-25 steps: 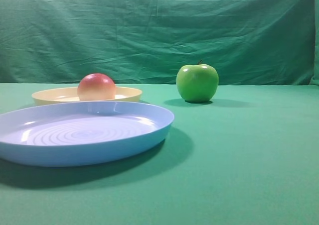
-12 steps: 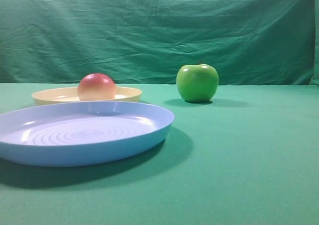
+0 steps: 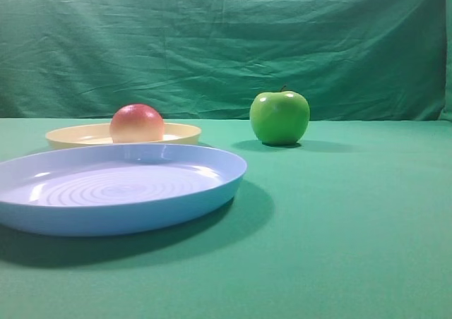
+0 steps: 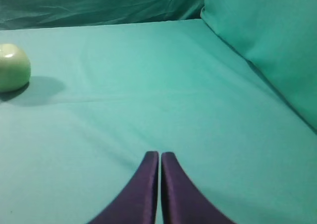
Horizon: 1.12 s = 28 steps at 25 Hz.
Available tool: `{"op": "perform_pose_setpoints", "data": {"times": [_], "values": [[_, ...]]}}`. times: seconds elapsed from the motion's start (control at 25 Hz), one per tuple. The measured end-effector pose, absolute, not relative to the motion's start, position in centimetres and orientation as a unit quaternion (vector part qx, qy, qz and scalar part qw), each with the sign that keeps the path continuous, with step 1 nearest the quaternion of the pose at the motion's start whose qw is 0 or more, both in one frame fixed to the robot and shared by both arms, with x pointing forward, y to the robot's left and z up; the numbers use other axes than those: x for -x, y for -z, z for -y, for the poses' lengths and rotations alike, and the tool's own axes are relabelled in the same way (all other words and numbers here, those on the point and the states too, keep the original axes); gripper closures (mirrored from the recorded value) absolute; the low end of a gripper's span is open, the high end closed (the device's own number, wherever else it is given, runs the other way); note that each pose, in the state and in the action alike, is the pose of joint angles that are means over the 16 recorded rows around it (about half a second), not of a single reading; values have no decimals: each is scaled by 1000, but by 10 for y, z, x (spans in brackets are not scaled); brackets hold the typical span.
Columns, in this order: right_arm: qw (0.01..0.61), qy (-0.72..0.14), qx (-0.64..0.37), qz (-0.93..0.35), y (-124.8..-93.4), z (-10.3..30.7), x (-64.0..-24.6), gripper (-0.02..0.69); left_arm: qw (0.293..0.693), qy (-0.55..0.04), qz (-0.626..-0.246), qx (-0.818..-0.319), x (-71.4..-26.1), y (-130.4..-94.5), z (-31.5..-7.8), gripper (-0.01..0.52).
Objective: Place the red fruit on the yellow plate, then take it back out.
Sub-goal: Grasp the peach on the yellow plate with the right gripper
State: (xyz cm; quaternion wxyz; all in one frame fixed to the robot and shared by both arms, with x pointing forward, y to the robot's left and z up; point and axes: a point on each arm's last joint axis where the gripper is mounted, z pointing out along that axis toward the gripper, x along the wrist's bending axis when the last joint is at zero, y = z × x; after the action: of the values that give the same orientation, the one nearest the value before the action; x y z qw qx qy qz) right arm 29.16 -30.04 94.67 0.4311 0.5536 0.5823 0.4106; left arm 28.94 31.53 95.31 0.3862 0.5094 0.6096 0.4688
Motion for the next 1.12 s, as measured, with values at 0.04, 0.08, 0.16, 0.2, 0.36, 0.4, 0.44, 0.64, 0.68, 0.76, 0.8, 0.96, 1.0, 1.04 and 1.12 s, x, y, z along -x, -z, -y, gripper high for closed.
{"op": "perform_pose_setpoints", "data": {"times": [0.04, 0.08, 0.16, 0.2, 0.36, 0.4, 0.44, 0.64, 0.68, 0.76, 0.8, 0.96, 1.0, 1.04, 1.12], "values": [[431, -409, -553, -584, -947, 300, -292, 665, 386, -469, -610, -509, -289, -953, -315, 514], [432, -408, -552, -585, -947, 300, -291, 665, 386, -469, -610, -509, -289, -953, -315, 514], [433, -408, -551, -586, -947, 300, -292, 665, 386, -469, -610, -509, -289, -953, -315, 514], [434, -408, -550, -586, -947, 300, -292, 665, 386, -469, -610, -509, -289, -953, -315, 514], [441, -420, -543, -578, -950, 300, -292, 665, 386, -469, -610, -509, -289, -953, -315, 514], [443, -425, -541, -574, -951, 300, -293, 665, 386, -469, -610, -509, -289, -953, -315, 514], [446, -431, -539, -570, -952, 300, -293, 665, 386, -469, -610, -509, -289, -953, -315, 514], [454, -460, -531, -548, -963, 298, -295, 665, 386, -469, -610, -509, -289, -953, -315, 514], [455, -466, -529, -544, -967, 298, -296, 665, 386, -469, -610, -509, -289, -953, -315, 514], [456, -480, -524, -537, -976, 297, -298, 665, 386, -469, -610, -509, -289, -953, -315, 514], [455, -486, -521, -534, -983, 297, -299, 665, 387, -468, -610, -509, -289, -953, -315, 514], [444, -502, -512, -537, -1010, 294, -305, 665, 387, -468, -610, -509, -289, -953, -315, 514], [438, -502, -512, -542, -1017, 293, -307, 665, 387, -468, -610, -509, -289, -953, -315, 514], [432, -501, -511, -549, -1024, 291, -309, 665, 387, -468, -610, -509, -289, -953, -315, 514], [416, -495, -510, -567, -1039, 288, -315, 665, 387, -468, -610, -509, -289, -953, -315, 514]]}}
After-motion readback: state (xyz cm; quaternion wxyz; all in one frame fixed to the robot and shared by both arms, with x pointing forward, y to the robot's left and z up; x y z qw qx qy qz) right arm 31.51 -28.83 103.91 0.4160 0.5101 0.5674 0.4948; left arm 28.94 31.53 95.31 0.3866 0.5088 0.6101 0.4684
